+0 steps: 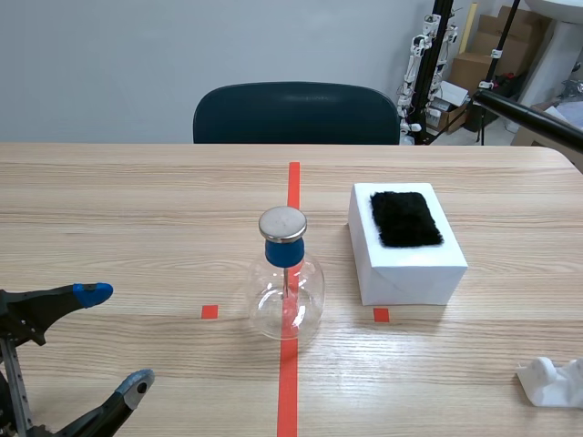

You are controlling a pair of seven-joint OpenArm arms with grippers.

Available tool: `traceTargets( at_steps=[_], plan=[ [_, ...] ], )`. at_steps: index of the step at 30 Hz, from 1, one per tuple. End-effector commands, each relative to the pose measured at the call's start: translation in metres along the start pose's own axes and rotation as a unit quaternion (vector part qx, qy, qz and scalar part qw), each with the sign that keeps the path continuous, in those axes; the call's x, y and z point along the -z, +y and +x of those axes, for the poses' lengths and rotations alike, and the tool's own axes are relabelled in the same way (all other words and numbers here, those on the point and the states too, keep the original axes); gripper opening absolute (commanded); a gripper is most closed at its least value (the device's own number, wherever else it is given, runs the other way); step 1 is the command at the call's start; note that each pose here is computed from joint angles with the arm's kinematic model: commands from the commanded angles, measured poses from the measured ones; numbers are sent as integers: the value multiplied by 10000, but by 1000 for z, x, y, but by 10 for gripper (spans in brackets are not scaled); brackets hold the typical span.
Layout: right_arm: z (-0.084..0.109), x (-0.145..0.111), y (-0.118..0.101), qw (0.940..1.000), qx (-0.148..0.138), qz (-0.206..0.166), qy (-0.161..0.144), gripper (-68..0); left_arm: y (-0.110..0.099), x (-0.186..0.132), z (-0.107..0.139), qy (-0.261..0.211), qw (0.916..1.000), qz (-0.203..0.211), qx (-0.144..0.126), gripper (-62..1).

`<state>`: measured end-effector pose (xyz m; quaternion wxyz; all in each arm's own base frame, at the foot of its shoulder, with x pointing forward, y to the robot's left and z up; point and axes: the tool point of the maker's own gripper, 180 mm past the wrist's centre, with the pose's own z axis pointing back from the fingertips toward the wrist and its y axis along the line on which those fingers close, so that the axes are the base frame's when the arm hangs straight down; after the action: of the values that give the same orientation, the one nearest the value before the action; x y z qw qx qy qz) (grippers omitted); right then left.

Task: Do the electroscope experiment. move the rod toward and away from the electroscope

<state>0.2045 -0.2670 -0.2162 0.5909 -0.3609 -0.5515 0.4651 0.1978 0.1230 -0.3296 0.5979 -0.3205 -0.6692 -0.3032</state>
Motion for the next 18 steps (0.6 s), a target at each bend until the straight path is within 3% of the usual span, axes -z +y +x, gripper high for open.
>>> traceTargets(
  at_steps=[1,18],
  plan=[
    [3,5,-15,9997,-84,-230,-90,-677,5,0,8,-153,9999,35,61,14],
    [3,5,-15,9997,-85,-239,-74,-677,5,0,8,-153,9999,35,61,14]
  ],
)
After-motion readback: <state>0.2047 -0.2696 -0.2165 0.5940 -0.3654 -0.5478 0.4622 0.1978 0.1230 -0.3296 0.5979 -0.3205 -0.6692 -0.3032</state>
